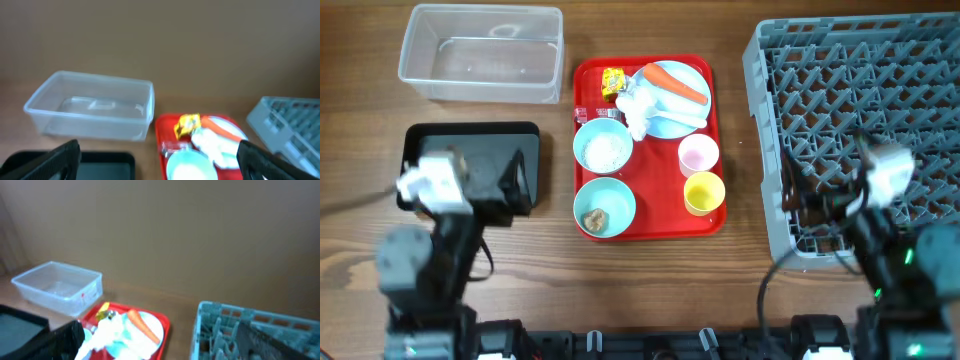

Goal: Sort waste into correct bins and load items into the dishwasher rack
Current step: 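Reach the left gripper to the red tray and grasp the yellow wrapper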

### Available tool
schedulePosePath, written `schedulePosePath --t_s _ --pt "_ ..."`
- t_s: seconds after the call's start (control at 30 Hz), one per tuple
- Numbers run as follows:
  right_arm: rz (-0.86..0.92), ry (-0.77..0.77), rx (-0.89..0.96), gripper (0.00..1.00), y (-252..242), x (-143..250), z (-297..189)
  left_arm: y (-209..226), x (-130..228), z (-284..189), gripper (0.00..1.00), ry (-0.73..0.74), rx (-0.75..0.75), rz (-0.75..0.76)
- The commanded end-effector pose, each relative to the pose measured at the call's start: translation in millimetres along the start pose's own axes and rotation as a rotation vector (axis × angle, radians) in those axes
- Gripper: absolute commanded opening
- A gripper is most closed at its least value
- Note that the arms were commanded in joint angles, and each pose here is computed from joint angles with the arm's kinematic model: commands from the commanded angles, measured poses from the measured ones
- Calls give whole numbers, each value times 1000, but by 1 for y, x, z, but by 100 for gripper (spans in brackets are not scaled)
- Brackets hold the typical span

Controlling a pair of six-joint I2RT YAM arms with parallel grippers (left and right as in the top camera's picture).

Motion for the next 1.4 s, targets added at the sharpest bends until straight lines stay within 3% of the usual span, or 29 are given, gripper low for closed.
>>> schedulePosePath --t_s 0.0,0.27,0.43,0.67,0.87,1.13,1.37 --pt "14 120 -80 100 0 -28 22 -1 -48 15 100 96 -13 49" --pt "139 428 -107 100 -13 -40 66 6 -70 65 100 505 -27 -22" --pt "213 511 -168 100 -17 -25 92 14 -40 105 100 722 -35 -60" --pt "318 578 -194 100 -21 -10 113 23 4 158 100 898 -2 -134" --pt "319 579 -206 100 -21 -9 114 5 6 206 100 764 269 -179" --pt "322 583 -206 99 -20 -8 114 -46 38 276 100 665 183 -24" --pt "326 593 -205 98 -20 -7 113 -91 74 307 100 633 98 82"
Point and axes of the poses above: each gripper's point midway between its finger pads, its own z axis out along the fingers, its own y axis along the line the jaws close on, x = y × z, the point moved 9 cm from there along -z, back along the fingers, and after that the axes turned 3 degrees about z, right-handed, at the moved point
